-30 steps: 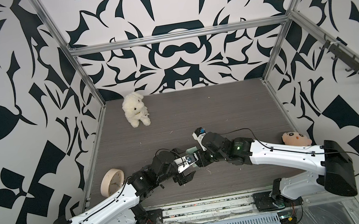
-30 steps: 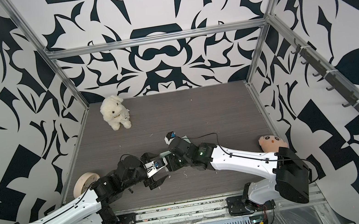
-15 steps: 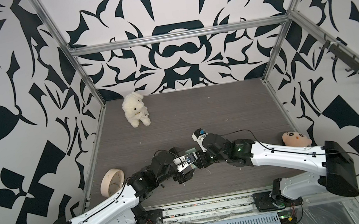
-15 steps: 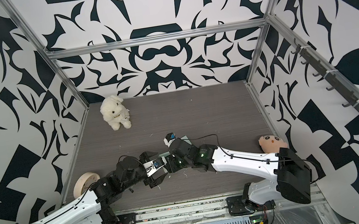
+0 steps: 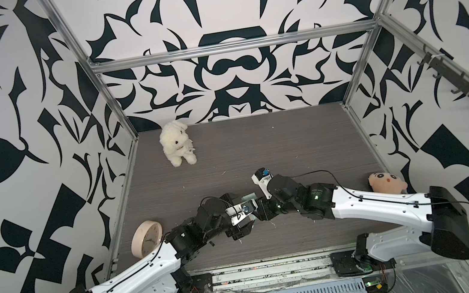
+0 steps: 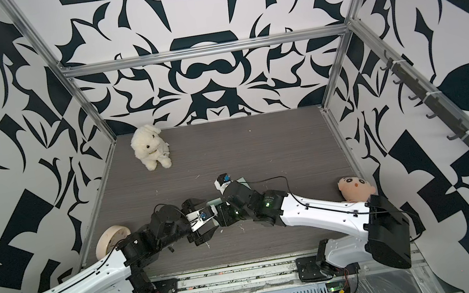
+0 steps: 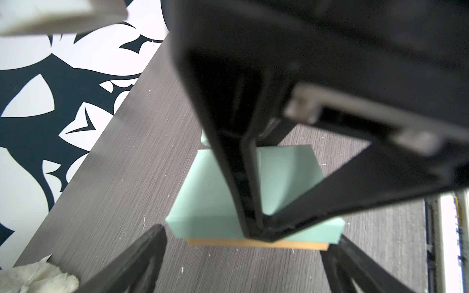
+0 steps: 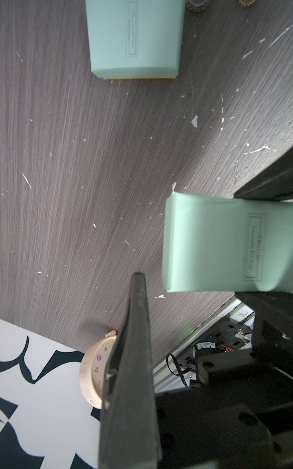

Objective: Take the rings out of the lift-off lid box
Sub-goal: Open the lid on the jewelry box.

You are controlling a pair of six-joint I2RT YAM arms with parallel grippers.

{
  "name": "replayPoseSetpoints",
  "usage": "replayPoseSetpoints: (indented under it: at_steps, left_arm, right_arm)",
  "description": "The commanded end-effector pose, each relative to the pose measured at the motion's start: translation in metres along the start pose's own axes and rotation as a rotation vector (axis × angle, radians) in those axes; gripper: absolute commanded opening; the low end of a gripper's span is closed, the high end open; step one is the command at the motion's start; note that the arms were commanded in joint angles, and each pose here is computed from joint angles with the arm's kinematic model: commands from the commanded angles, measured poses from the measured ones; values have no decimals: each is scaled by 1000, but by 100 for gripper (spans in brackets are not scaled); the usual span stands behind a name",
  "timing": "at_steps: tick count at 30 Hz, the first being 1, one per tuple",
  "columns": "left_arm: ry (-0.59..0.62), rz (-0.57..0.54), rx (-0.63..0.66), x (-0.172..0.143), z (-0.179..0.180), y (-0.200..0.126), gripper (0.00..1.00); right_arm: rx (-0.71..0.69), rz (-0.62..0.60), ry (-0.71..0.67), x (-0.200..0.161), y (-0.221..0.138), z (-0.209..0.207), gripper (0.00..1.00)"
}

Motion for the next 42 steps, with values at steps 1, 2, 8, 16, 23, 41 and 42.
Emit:
replayPoseSetpoints:
  at_steps: [1,2,8,16,23,41,42]
  left_arm:
    - [7,-5,9,-1,-1,-2,97]
    - [7,-5,12,-1,0,-2,97]
    - [12,-11,33,0,2,-2,96]
    - [16,-10,34,-1,2,-2,91]
    - [20,-9,55,0,5,-3,87]
    - [19,-16,96,2,10,-4,72]
    - [21,-18,97,3,11,-5,72]
  right_arm:
    - [59,-49,-3,8,-9,11,56]
    - [64,-47,-4,7,-9,12,56]
    - [72,-35,-5,5,-5,14,56]
    - [86,-35,-1,5,-4,17,56]
    - [91,-34,-3,5,-5,18,56]
    - [99,-14,-4,1,2,21,56]
    - [99,-13,-4,1,2,21,56]
Point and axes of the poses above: each gripper's point midway between its finger pads, its own y axis out along the fingers, its own z axis along the line the jaws close on, x = y × z, the point moved 6 cm from there along -y, back along the fingers, and after that the axes turned 11 degrees about y, right-handed, at the moved point
